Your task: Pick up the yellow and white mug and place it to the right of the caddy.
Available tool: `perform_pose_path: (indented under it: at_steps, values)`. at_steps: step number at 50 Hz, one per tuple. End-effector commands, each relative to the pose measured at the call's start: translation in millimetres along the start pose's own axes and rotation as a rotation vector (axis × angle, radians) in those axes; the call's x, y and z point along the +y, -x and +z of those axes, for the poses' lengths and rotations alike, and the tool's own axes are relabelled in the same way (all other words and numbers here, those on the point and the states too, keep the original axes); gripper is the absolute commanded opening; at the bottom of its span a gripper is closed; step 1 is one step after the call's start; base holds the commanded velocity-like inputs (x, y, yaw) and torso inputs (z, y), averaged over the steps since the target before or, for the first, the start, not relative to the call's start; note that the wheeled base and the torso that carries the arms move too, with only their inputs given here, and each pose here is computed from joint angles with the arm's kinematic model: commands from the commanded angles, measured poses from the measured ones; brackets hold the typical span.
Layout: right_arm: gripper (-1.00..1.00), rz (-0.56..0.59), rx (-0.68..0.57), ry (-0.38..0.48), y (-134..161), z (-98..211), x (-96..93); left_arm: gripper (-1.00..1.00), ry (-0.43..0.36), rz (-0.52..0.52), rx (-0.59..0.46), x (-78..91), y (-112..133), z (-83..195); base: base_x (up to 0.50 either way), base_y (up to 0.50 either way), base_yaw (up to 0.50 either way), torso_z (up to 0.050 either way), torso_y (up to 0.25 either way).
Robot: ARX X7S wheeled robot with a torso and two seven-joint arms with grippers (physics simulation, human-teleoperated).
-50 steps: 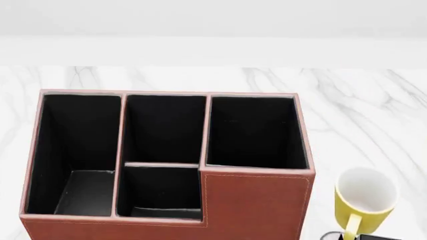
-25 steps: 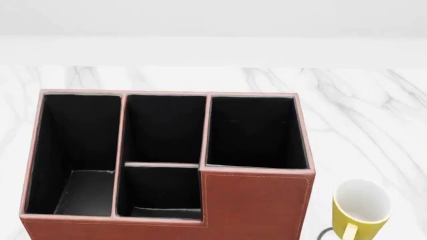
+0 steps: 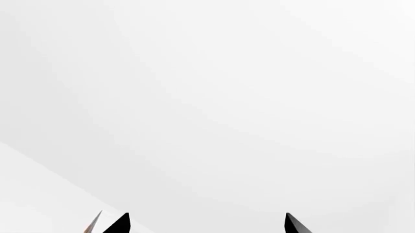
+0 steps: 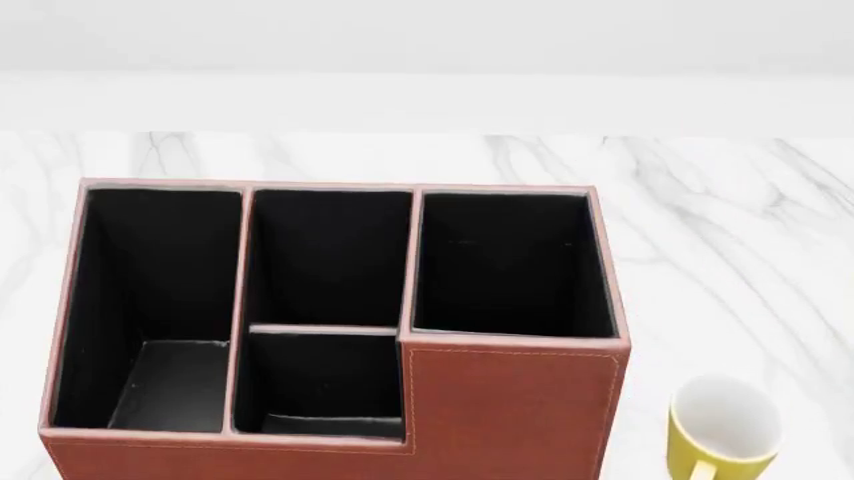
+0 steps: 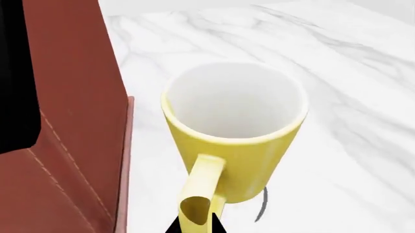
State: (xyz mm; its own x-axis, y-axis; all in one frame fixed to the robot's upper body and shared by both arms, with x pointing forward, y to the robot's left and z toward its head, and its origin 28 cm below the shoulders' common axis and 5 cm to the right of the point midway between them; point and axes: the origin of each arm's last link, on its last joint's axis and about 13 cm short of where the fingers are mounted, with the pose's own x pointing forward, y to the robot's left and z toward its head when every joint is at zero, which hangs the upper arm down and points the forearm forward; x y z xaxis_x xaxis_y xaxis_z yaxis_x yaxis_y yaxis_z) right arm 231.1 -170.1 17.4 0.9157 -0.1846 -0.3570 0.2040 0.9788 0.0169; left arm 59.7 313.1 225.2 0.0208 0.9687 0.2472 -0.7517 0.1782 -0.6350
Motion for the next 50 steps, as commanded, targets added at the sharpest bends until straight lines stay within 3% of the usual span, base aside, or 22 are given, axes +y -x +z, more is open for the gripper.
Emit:
perform_pose_path:
  at_steps: [1, 25, 26, 50]
  values:
    - [-1.00, -0.001, -0.005, 0.011, -4.4, -3.6, 1.5, 1.00, 0.000, -0.002, 0.000, -0.2, 0.0, -0.1, 0.00, 0.00, 0.00, 0.000, 0.000]
    - [-1.00, -0.003, 0.012, 0.002, -6.9, -7.3, 1.8, 1.00, 0.002, -0.001, -0.002, -0.2, -0.1, 0.2, 0.00, 0.00, 0.00, 0.001, 0.000]
    - [1.00, -0.011, 0.013, -0.001, -7.0, -7.4, 1.6, 1.00, 0.002, -0.002, -0.002, -0.2, -0.1, 0.2, 0.00, 0.00, 0.00, 0.000, 0.000]
    - [1.00, -0.008, 0.011, -0.006, -6.7, -6.8, 1.6, 1.00, 0.003, 0.002, -0.001, 0.1, 0.0, 0.3, 0.00, 0.00, 0.00, 0.000, 0.000]
